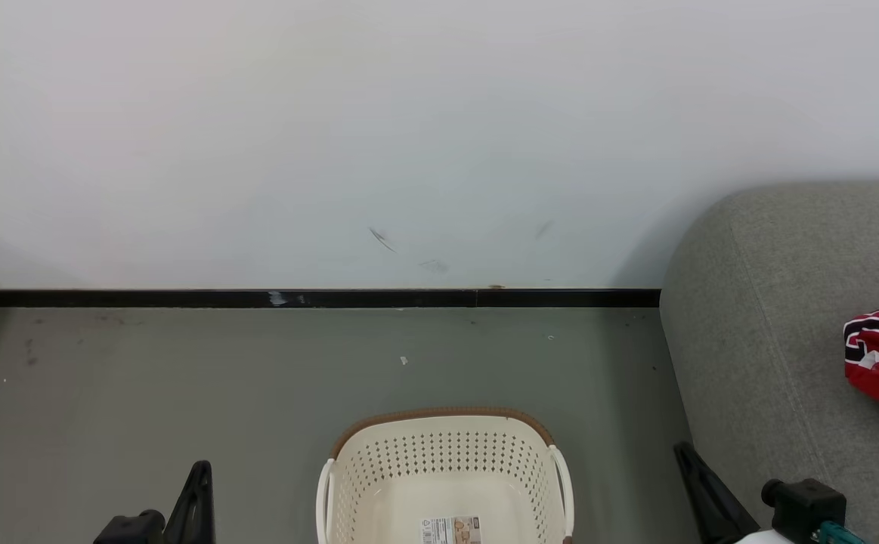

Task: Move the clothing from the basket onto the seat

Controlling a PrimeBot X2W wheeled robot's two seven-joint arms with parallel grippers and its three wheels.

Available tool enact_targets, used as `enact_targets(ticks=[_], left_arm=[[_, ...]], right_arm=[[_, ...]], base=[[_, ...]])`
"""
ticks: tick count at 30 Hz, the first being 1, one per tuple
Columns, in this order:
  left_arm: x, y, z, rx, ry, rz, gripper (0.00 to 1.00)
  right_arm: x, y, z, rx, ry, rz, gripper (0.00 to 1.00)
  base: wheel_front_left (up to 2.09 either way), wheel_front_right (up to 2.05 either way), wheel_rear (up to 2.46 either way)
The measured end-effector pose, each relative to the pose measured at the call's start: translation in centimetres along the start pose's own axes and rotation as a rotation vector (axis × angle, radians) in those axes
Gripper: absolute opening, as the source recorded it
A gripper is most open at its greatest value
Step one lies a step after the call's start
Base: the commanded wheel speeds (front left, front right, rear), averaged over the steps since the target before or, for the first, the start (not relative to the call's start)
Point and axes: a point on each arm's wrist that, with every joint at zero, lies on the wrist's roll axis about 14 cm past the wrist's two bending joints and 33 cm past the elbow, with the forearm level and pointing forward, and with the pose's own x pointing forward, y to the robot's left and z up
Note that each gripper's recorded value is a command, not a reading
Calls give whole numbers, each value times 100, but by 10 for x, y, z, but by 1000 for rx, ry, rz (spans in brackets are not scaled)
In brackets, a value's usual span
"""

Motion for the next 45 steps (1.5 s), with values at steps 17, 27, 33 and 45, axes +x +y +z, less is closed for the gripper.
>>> enact_targets(ticks=[17,27,33,45], left_arm=[[7,6,-8,-261,83,33,0],[9,6,-12,-394,120,38,0],[11,6,-14,-485,141,40,0],[15,4,-13,-662,165,30,0]], right_arm=[[0,-19,1,313,-8,-100,0],[0,-31,-2,448,-2,-141,0],[1,-37,-2,540,-3,-164,0],[5,-47,-1,721,-11,-191,0]], base=[[0,0,0],[0,0,0],[0,0,0],[0,0,0]])
